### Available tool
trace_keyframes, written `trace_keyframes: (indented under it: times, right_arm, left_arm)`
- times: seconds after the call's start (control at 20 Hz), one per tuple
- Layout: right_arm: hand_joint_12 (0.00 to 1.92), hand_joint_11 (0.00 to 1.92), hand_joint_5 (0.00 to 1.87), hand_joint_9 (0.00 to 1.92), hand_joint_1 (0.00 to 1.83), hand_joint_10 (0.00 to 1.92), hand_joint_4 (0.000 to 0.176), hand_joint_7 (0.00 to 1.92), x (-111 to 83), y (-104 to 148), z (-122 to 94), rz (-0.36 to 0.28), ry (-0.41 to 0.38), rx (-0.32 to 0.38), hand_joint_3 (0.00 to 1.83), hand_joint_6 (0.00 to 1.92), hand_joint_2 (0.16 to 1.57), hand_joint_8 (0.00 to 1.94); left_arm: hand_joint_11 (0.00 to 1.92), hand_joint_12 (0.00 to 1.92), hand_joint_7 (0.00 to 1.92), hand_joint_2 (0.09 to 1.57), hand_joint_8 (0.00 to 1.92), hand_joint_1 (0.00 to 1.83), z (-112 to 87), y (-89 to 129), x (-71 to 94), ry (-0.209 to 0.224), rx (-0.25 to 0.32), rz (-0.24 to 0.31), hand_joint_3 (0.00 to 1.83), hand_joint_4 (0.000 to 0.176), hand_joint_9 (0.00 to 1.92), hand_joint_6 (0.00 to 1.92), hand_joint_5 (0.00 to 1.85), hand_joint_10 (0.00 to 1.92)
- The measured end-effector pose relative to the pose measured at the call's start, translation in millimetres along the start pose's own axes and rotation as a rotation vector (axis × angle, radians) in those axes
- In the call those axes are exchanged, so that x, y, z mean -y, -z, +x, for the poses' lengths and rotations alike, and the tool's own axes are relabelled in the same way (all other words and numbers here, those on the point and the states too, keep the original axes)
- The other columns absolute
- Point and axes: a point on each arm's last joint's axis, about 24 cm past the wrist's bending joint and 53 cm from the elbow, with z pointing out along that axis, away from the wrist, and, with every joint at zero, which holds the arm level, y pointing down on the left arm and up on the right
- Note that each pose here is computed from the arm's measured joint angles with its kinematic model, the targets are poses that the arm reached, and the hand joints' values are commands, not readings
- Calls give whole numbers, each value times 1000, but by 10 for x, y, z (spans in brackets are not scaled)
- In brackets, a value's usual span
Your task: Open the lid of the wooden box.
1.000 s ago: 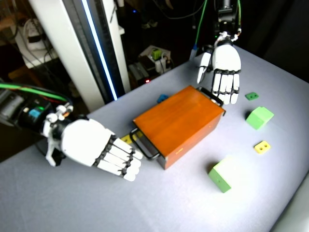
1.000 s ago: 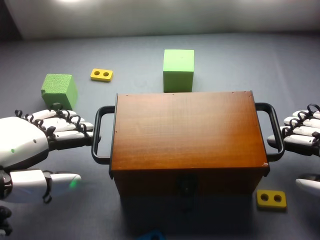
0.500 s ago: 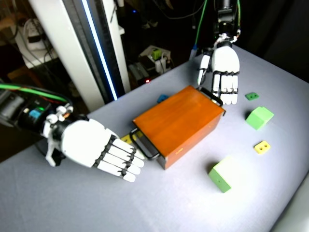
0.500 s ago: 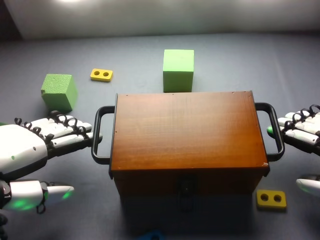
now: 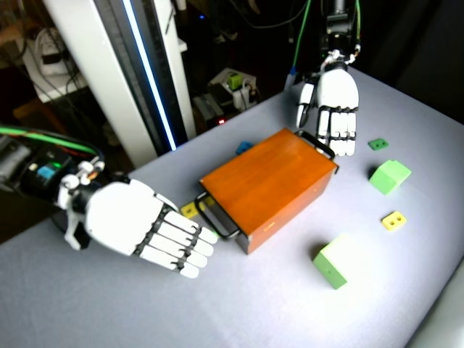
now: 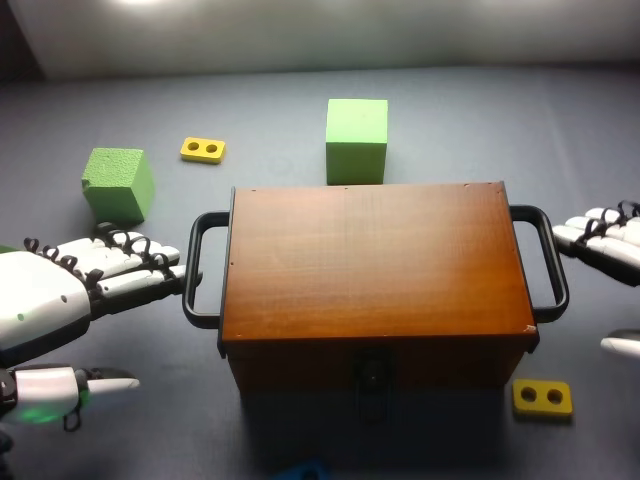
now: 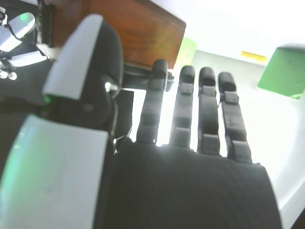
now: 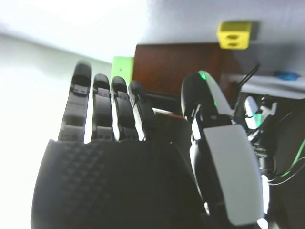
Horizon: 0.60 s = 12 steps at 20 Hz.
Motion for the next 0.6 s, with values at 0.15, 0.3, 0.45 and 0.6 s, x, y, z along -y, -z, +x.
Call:
trace_keyframes:
  times: [0.15, 0.3, 0.45, 0.6]
  right_arm:
    - [1326, 0, 0, 8, 494, 3, 12, 0, -5, 17, -44, -6, -15, 15, 1, 0, 1417, 0]
    - [1395, 0, 0, 35, 495, 18, 12, 0, -17, 18, -64, -11, -18, 23, 0, 0, 1419, 0]
    - [1024, 0, 0, 3, 517, 1, 0, 0, 23, 40, -1, -1, -9, 0, 0, 0, 1415, 0]
    - [655, 0, 0, 0, 538, 0, 0, 0, 40, 41, 72, 5, 1, -31, 1, 0, 1412, 0]
  left_arm:
    - [0, 0, 0, 1315, 0, 579, -10, 0, 12, 1, 4, 5, 0, 93, 0, 0, 0, 0]
    - [0, 0, 0, 1310, 0, 604, -14, 0, 15, 1, 6, 6, 0, 77, 0, 0, 0, 0]
    - [0, 0, 0, 1306, 0, 590, -4, -1, 5, 7, 2, 2, 0, 60, 0, 0, 0, 0]
    - [0, 0, 0, 1300, 0, 602, 16, -11, 3, 17, -3, 6, 0, 38, 0, 0, 0, 0]
